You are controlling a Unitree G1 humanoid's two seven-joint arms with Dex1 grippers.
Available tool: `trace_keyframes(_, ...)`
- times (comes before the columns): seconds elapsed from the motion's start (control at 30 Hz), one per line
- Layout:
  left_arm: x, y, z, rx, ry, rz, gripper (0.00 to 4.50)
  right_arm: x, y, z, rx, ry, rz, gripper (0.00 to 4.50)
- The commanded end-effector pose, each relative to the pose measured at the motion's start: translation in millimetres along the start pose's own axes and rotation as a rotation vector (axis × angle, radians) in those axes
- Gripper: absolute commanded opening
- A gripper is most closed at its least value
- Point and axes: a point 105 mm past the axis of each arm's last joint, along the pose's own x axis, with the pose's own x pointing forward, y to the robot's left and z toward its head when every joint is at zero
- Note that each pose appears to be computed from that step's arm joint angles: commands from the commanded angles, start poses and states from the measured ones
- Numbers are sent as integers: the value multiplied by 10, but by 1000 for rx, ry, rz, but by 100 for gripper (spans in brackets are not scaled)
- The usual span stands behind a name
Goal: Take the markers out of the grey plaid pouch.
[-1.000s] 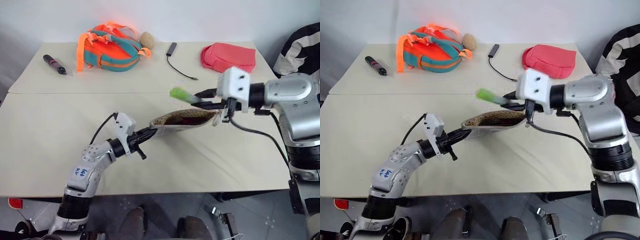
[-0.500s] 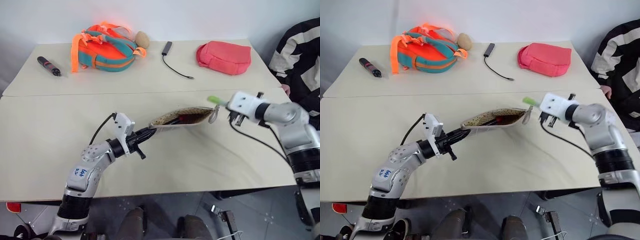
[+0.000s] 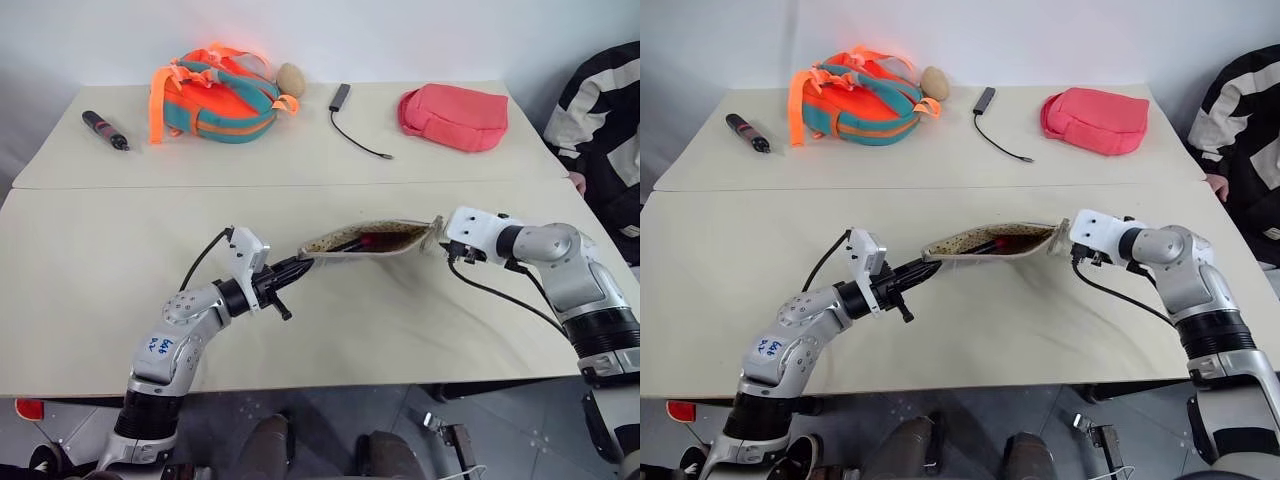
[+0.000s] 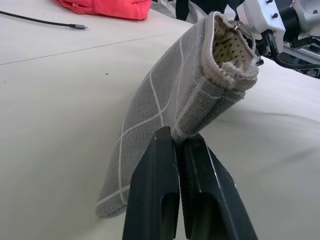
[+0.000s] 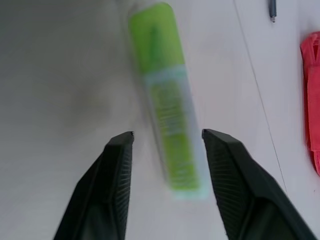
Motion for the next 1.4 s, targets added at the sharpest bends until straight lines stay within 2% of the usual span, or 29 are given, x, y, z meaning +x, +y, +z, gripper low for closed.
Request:
trace_keyframes(0.03,-18,-68,104,19,-37,-24,0,-304,-494,324,1,-105,-126,211)
trace_keyframes(0.13,-17,-61,103,18,-37,-24,0,-439,-730,639,26,-232,-175,211)
trace_keyframes(0.23,-3,-66,97,16,-37,-31,0,-484,-734,990,47,-395,-133,211)
trace_keyframes(0.4,23,-61,117,14,-44,-32,0,-531,-164,1555,4,-632,139,211)
trace_keyframes(0.47,28,-58,123,22,-44,-30,0,-551,-8,1649,-9,-673,194,211)
trace_keyframes(0.6,30,-50,139,17,-53,-22,0,-469,260,1551,-63,-625,277,211)
trace_keyframes(0.63,30,-48,138,18,-53,-21,0,-458,267,1535,-72,-616,275,194)
trace_keyframes(0.7,28,-47,140,19,-53,-20,0,-464,257,1539,-83,-617,272,150)
trace_keyframes(0.83,25,-54,141,19,-52,-23,0,-456,322,1500,-131,-597,291,20)
trace_keyframes(1.1,43,-77,151,7,-51,-41,0,-337,357,1253,-255,-467,285,20)
trace_keyframes(1.23,95,-194,246,-92,-69,-112,0,-284,345,1114,-410,-350,315,20)
trace_keyframes(1.4,69,-352,294,-258,-37,-242,0,-347,305,1186,-425,-316,423,20)
